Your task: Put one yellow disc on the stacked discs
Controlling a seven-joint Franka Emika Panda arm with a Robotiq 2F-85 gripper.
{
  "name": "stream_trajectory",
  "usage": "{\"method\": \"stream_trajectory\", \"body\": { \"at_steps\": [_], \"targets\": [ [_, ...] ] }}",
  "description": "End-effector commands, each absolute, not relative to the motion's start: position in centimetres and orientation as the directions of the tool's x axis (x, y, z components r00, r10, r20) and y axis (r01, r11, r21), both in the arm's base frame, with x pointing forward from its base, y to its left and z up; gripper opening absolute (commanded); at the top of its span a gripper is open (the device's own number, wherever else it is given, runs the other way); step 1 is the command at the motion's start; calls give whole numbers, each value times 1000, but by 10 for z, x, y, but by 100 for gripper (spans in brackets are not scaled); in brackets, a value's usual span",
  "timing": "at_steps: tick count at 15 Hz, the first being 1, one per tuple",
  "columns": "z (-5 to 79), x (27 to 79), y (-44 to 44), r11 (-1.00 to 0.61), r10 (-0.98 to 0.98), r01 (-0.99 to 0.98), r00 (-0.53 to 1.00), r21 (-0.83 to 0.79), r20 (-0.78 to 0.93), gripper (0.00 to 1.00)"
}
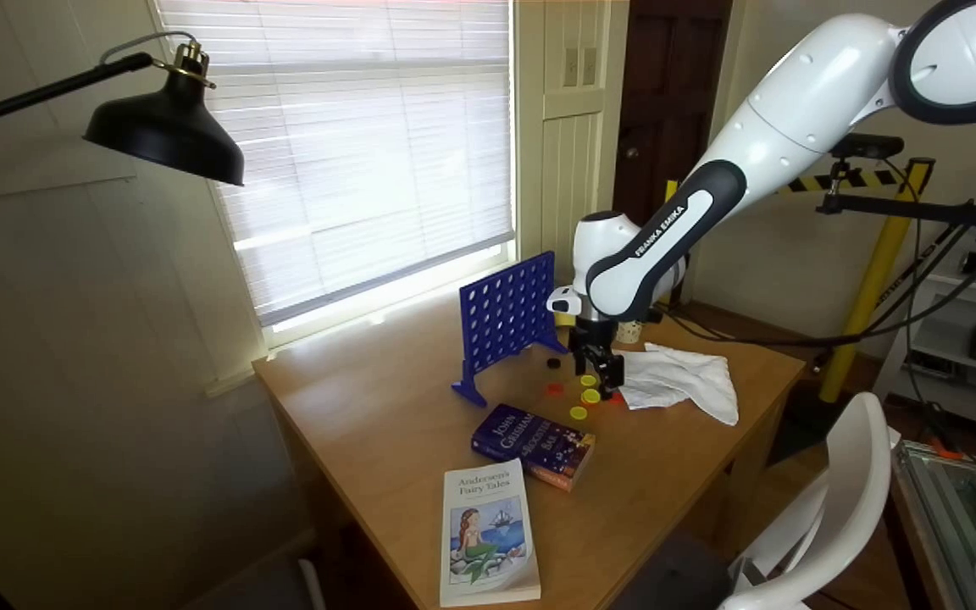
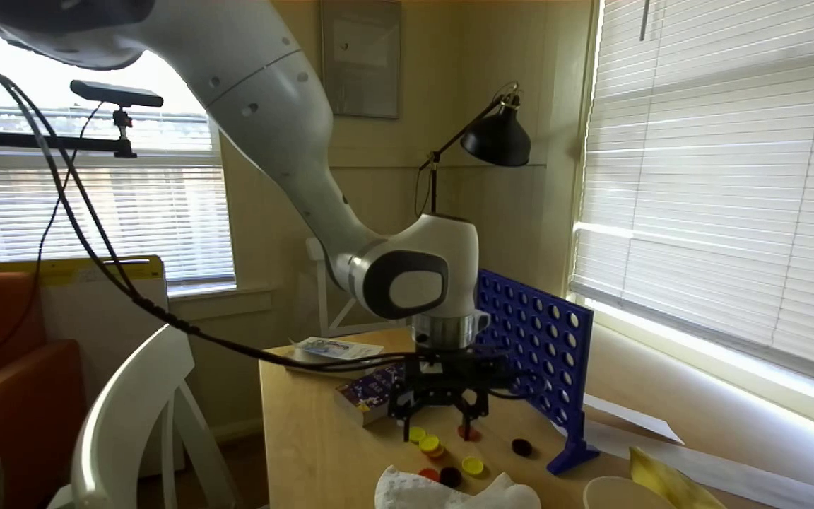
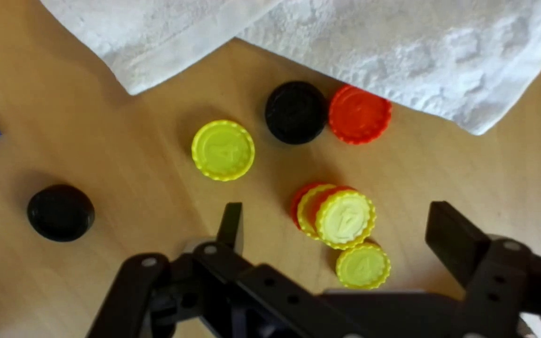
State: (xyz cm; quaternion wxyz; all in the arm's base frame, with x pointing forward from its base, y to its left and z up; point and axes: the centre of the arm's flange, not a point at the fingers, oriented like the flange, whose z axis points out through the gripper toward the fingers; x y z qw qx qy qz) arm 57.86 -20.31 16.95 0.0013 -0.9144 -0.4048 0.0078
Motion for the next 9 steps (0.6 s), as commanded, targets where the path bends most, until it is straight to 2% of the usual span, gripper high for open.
{"method": "stream_trajectory", "body": {
  "at_steps": [1,9],
  "targets": [
    [170,579,-203,-670,742,742,670,-8,-12,100],
    [159,573,-184,-656,754,753,657,41,2,100]
  ]
}}
